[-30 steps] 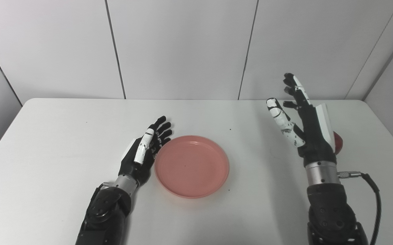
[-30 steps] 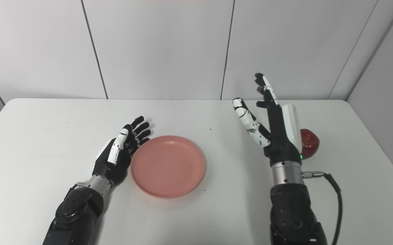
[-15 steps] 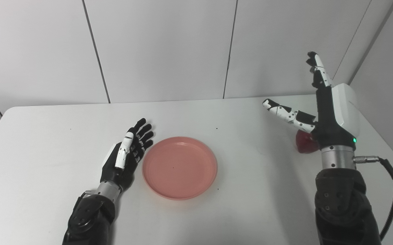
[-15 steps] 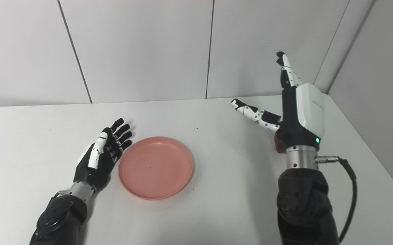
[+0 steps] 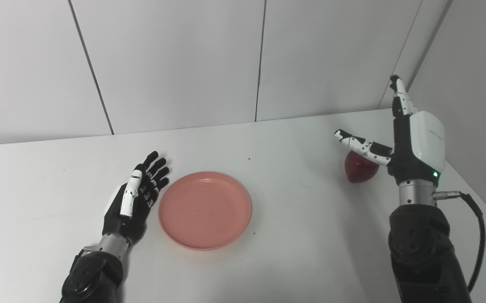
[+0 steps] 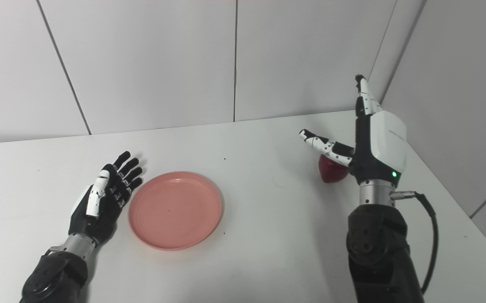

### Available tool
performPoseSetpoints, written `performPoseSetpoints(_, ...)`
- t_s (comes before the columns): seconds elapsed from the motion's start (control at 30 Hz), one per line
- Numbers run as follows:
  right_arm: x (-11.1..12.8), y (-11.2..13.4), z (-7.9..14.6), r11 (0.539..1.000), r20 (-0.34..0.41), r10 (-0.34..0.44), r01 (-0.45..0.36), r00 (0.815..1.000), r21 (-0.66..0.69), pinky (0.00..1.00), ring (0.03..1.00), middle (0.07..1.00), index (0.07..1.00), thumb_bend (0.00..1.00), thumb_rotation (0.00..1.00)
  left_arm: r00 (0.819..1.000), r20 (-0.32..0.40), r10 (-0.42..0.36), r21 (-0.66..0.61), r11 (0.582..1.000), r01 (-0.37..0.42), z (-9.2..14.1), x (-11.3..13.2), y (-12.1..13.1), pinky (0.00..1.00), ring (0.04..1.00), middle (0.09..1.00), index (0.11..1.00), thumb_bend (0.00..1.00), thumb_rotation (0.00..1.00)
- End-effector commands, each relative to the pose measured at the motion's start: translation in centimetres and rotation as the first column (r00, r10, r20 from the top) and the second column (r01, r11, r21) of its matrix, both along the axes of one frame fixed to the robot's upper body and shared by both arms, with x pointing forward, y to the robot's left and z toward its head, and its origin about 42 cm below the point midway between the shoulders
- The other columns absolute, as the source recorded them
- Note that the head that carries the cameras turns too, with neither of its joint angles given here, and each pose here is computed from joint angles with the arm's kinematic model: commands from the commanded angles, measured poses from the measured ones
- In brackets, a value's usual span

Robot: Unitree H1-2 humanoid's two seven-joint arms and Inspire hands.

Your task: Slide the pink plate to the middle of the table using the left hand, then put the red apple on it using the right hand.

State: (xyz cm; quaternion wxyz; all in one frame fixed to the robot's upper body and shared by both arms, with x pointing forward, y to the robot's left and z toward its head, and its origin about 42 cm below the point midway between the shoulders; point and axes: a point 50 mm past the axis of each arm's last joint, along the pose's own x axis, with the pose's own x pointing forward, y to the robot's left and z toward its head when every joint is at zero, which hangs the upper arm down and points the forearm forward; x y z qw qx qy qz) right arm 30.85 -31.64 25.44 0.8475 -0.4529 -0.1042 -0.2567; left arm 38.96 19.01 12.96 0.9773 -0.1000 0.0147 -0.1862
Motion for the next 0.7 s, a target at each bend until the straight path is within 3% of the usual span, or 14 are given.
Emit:
performPoseSetpoints(0.0,0.1,-0.6,1.5,0.999,0.091,0.015,-0.011,0.996,-0.042,0.79,0.883,0.932,0.977,1.00,0.61,0.998,-0.062,0.006,0.014,1.000,-0.005,-1.5,-0.3,0.7,0.96,0.951,0.949,0.935,0.35,1.00)
performPoseSetpoints(0.27,0.8,-2.5,-0.3,0.998,-0.006,-0.060,0.060,0.998,0.008,0.80,0.893,0.937,0.966,1.00,0.62,0.998,-0.063,0.006,0.011,1.000,-0.006,-1.7,-0.1,1.1,0.96,0.950,0.951,0.936,0.35,1.00)
performPoseSetpoints(0.67,2.0,-3.5,-2.0,0.998,-0.075,-0.054,0.056,0.996,0.035,0.78,0.876,0.931,0.962,1.00,0.56,0.998,-0.063,0.011,0.015,1.000,-0.010,-1.6,-0.2,1.2,0.95,0.944,0.948,0.930,0.35,1.00)
